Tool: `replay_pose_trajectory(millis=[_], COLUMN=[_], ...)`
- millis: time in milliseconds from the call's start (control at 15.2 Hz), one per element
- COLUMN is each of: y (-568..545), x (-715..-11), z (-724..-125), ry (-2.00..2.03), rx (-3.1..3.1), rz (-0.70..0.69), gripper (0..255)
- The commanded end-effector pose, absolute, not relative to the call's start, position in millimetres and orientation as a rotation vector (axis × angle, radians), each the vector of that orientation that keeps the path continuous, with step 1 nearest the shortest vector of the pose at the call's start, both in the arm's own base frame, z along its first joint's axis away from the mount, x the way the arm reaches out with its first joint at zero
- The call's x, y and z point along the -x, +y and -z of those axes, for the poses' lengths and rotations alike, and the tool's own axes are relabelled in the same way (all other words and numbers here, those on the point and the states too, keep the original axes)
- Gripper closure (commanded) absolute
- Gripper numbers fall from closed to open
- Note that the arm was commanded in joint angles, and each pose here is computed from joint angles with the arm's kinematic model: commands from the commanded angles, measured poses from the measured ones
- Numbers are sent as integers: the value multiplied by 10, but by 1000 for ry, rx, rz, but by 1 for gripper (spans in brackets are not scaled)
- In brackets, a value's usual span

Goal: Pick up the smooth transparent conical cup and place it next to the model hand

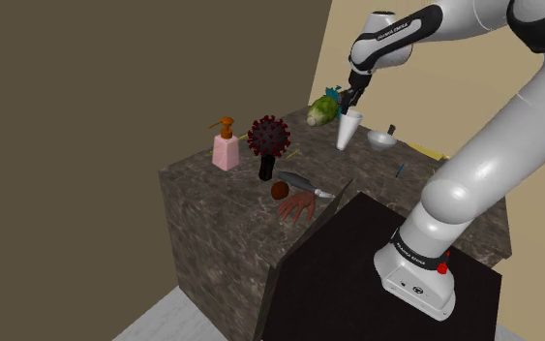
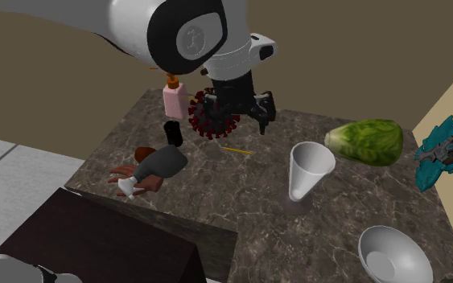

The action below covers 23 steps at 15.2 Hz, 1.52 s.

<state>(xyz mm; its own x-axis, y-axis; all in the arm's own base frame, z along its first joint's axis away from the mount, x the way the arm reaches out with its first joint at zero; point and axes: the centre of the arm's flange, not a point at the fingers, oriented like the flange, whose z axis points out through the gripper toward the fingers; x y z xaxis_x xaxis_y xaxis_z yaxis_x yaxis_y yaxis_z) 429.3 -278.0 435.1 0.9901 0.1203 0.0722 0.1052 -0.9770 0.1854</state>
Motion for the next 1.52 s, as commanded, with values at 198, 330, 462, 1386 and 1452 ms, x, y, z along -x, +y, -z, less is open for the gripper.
replay_pose_trajectory(millis=[198, 330, 462, 1386, 1452], y=[-3328, -3548, -3769, -4020, -4020], x=[-4488, -4566, -4644, -4738, -4738], z=[-4072, -3962, -3854, -3382, -3382], ry=[151, 143, 136, 130, 130], rx=[-2939, -2935, -2930, -2927, -2927], rz=[-122, -122, -121, -121, -121], gripper=[0, 0, 0, 0, 0])
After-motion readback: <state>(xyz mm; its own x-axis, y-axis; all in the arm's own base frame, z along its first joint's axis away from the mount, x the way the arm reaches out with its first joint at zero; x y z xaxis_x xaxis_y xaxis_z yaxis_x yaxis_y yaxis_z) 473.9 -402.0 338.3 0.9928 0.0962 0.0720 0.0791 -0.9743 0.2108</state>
